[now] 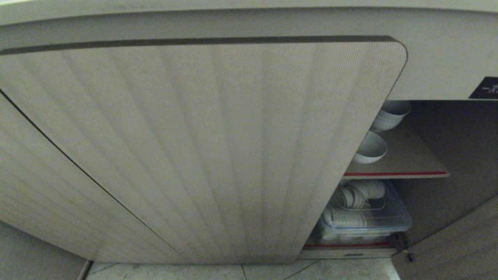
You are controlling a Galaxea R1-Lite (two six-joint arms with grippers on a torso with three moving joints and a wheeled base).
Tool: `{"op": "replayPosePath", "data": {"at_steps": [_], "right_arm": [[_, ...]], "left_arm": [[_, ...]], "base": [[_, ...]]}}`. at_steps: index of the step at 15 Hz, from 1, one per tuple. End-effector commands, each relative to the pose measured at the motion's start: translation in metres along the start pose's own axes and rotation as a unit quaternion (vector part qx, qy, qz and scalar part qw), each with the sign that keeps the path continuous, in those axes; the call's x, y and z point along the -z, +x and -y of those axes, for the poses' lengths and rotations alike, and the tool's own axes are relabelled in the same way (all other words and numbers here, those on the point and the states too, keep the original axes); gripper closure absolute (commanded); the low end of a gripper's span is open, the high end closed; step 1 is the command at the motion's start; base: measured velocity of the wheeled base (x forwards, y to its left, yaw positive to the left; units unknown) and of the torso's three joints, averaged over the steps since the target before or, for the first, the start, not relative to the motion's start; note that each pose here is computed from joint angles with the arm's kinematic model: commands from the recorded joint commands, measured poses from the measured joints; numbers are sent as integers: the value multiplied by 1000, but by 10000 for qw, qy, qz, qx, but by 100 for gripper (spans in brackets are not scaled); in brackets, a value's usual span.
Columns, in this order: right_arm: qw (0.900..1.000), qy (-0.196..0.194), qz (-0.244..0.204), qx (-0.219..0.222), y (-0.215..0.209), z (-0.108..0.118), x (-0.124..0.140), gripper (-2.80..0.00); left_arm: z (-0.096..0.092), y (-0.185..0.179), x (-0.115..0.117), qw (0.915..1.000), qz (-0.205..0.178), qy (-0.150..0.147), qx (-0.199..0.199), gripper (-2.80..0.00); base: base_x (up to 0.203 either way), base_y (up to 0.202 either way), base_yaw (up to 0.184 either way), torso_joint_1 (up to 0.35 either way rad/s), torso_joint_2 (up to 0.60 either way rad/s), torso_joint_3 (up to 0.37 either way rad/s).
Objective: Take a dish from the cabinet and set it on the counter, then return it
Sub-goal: Close the cabinet door
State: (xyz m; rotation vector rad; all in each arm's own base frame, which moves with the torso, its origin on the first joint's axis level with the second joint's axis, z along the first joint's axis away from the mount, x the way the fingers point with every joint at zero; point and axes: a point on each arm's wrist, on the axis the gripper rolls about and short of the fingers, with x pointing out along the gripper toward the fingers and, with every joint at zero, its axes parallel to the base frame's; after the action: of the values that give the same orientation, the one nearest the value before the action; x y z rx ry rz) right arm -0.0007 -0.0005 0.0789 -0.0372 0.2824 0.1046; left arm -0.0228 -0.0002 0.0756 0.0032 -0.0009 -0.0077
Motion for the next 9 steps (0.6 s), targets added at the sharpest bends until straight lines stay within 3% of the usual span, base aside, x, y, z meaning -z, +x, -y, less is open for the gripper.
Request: {"op": "replayPosePath", "data": {"at_steps": [1,9], "right_arm": [[9999,-55,19,-121,0,0,0,0],[10000,-69,25,-61,0,0,0,0]], "left_arm": [[0,0,0,10000,3,-1,0,0],[0,0,0,10000,3,-1,0,0]], "base": [[0,0,0,0,0,0],[0,0,0,0,0,0]]}}
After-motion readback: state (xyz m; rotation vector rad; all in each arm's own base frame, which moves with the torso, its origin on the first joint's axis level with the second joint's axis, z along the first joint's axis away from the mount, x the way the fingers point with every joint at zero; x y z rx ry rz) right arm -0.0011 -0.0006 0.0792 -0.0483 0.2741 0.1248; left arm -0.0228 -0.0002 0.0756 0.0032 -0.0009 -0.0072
